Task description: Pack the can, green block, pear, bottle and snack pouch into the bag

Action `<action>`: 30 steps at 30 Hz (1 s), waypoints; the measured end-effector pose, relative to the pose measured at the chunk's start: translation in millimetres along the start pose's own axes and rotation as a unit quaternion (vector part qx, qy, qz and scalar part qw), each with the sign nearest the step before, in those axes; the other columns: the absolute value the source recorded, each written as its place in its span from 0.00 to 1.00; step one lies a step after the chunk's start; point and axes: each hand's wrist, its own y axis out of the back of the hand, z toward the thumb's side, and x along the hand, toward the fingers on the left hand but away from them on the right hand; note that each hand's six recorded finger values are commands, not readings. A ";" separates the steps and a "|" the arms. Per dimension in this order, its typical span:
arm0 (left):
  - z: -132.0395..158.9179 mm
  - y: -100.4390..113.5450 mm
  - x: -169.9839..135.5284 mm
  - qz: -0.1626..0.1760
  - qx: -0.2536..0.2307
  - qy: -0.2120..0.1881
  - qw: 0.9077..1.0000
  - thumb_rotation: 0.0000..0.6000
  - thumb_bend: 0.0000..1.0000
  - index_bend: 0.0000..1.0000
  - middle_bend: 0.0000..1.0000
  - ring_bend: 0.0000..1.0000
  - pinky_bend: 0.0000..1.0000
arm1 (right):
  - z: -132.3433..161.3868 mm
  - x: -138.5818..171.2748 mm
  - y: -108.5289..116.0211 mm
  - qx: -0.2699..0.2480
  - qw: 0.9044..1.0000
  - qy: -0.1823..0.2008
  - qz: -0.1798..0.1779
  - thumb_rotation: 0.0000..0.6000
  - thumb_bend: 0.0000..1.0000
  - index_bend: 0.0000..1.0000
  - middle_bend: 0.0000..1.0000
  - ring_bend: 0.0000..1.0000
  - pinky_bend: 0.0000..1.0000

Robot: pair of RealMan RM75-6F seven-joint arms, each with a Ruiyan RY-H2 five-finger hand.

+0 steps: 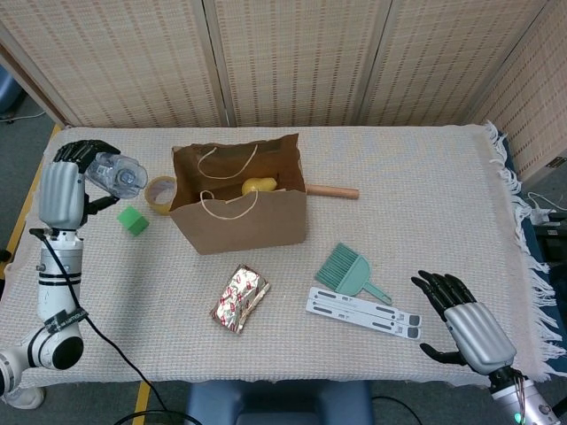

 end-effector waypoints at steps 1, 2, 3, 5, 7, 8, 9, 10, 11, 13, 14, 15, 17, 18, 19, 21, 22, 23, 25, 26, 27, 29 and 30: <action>10.6 -1.3 0.0 -0.002 -0.046 0.009 0.999 1.00 0.71 0.60 0.66 0.63 0.75 | 0.0 -0.1 -0.3 0.000 1.000 0.000 0.001 1.00 0.10 0.00 0.00 0.00 0.00; 18.9 -2.3 -0.2 -0.005 -0.078 0.014 0.997 1.00 0.71 0.61 0.66 0.63 0.75 | 0.0 -0.2 -0.7 0.000 1.000 0.000 0.002 1.00 0.10 0.00 0.00 0.00 0.00; 27.5 -3.3 -0.4 -0.008 -0.107 0.018 0.994 1.00 0.71 0.61 0.66 0.63 0.75 | -0.1 -0.3 -0.9 0.001 1.000 0.000 0.002 1.00 0.10 0.00 0.00 0.00 0.00; 48.1 -5.7 -0.9 -0.018 -0.168 0.022 0.985 1.00 0.71 0.61 0.66 0.63 0.75 | -0.3 -0.6 -1.4 0.001 1.000 0.000 0.003 1.00 0.10 0.00 0.00 0.00 0.00; 69.2 -8.3 0.9 -0.027 -0.217 0.020 0.976 1.00 0.71 0.61 0.66 0.63 0.75 | -0.7 -0.9 -1.9 0.002 1.000 -0.001 0.004 1.00 0.10 0.00 0.00 0.00 0.00; 77.5 -10.0 2.3 -0.030 -0.232 0.017 0.972 1.00 0.71 0.61 0.66 0.63 0.75 | -0.8 -1.0 -2.3 0.002 1.000 -0.001 0.005 1.00 0.10 0.00 0.00 0.00 0.00; 84.8 -12.6 3.6 -0.033 -0.242 0.013 0.970 1.00 0.71 0.61 0.66 0.63 0.75 | -0.7 -1.1 -2.5 0.002 1.000 -0.001 0.006 1.00 0.10 0.00 0.00 0.00 0.00; 93.1 -16.9 5.1 -0.037 -0.248 0.007 0.968 1.00 0.71 0.61 0.66 0.63 0.75 | -0.8 -1.2 -2.8 0.003 1.000 -0.001 0.006 1.00 0.10 0.00 0.00 0.00 0.00; 97.7 -20.3 6.3 -0.040 -0.250 0.004 0.967 1.00 0.71 0.61 0.66 0.63 0.75 | -0.9 -1.2 -3.3 0.004 1.000 -0.001 0.007 1.00 0.10 0.00 0.00 0.00 0.00; 106.1 -28.7 9.6 -0.043 -0.249 -0.004 0.968 1.00 0.71 0.61 0.66 0.63 0.75 | -1.2 -1.3 -4.2 0.005 1.000 -0.001 0.009 1.00 0.10 0.00 0.00 0.00 0.00; 109.2 -33.2 11.0 -0.045 -0.248 -0.007 0.968 1.00 0.71 0.61 0.66 0.63 0.75 | -1.4 -1.5 -4.4 0.005 1.000 -0.001 0.009 1.00 0.10 0.00 0.00 0.00 0.00; 112.1 -38.1 12.1 -0.048 -0.246 -0.009 0.968 1.00 0.71 0.61 0.66 0.63 0.75 | -1.5 -1.7 -4.3 0.005 1.000 -0.002 0.009 1.00 0.10 0.00 0.00 0.00 0.00; 117.0 -50.7 13.6 -0.056 -0.239 -0.011 0.969 1.00 0.70 0.61 0.65 0.63 0.75 | -1.9 -2.1 -3.9 0.004 1.000 -0.003 0.009 1.00 0.10 0.00 0.00 0.00 0.00; 118.2 -56.4 13.8 -0.061 -0.235 -0.011 0.970 1.00 0.70 0.60 0.65 0.63 0.75 | -2.0 -2.3 -3.6 0.004 1.000 -0.003 0.008 1.00 0.10 0.00 0.00 0.00 0.00; 119.2 -64.4 13.7 -0.069 -0.230 -0.010 0.971 1.00 0.69 0.60 0.65 0.62 0.74 | -2.0 -2.4 -3.4 0.004 1.000 -0.003 0.008 1.00 0.10 0.00 0.00 0.00 0.00; 119.3 -76.2 13.0 -0.083 -0.218 -0.008 0.972 1.00 0.67 0.57 0.63 0.60 0.73 | -2.6 -2.8 -3.2 0.003 1.000 -0.004 0.008 1.00 0.10 0.00 0.00 0.00 0.00; 119.4 -83.4 11.6 -0.096 -0.210 -0.007 0.973 1.00 0.66 0.57 0.62 0.60 0.73 | -2.9 -2.9 -3.2 0.003 1.000 -0.004 0.008 1.00 0.10 0.00 0.00 0.00 0.00; 119.9 -88.6 10.0 -0.107 -0.205 -0.008 0.973 1.00 0.61 0.52 0.57 0.55 0.68 | -3.2 -3.1 -3.2 0.003 1.000 -0.005 0.009 1.00 0.10 0.00 0.00 0.00 0.00; 120.3 -101.2 4.8 -0.135 -0.187 -0.009 0.973 1.00 0.52 0.39 0.43 0.41 0.56 | -4.1 -3.6 -3.2 0.003 1.000 -0.006 0.009 1.00 0.10 0.00 0.00 0.00 0.00; 120.2 -106.4 2.2 -0.149 -0.178 -0.010 0.973 1.00 0.46 0.27 0.28 0.27 0.42 | -4.9 -4.0 -3.5 0.002 1.000 -0.008 0.010 1.00 0.10 0.00 0.00 0.00 0.00; 120.0 -111.2 -0.3 -0.162 -0.169 -0.010 0.972 1.00 0.44 0.20 0.21 0.19 0.35 | -5.4 -4.4 -3.7 0.002 1.000 -0.008 0.011 1.00 0.10 0.00 0.00 0.00 0.00; 118.7 -120.2 -5.7 -0.191 -0.149 -0.009 0.970 1.00 0.41 0.07 0.06 0.07 0.23 | -6.1 -5.1 -4.5 0.003 1.000 -0.009 0.013 1.00 0.10 0.00 0.00 0.00 0.00; 118.1 -122.7 -7.5 -0.201 -0.141 -0.010 0.969 1.00 0.41 0.04 0.03 0.05 0.22 | -6.1 -5.3 -4.8 0.003 1.000 -0.009 0.013 1.00 0.10 0.00 0.00 0.00 0.00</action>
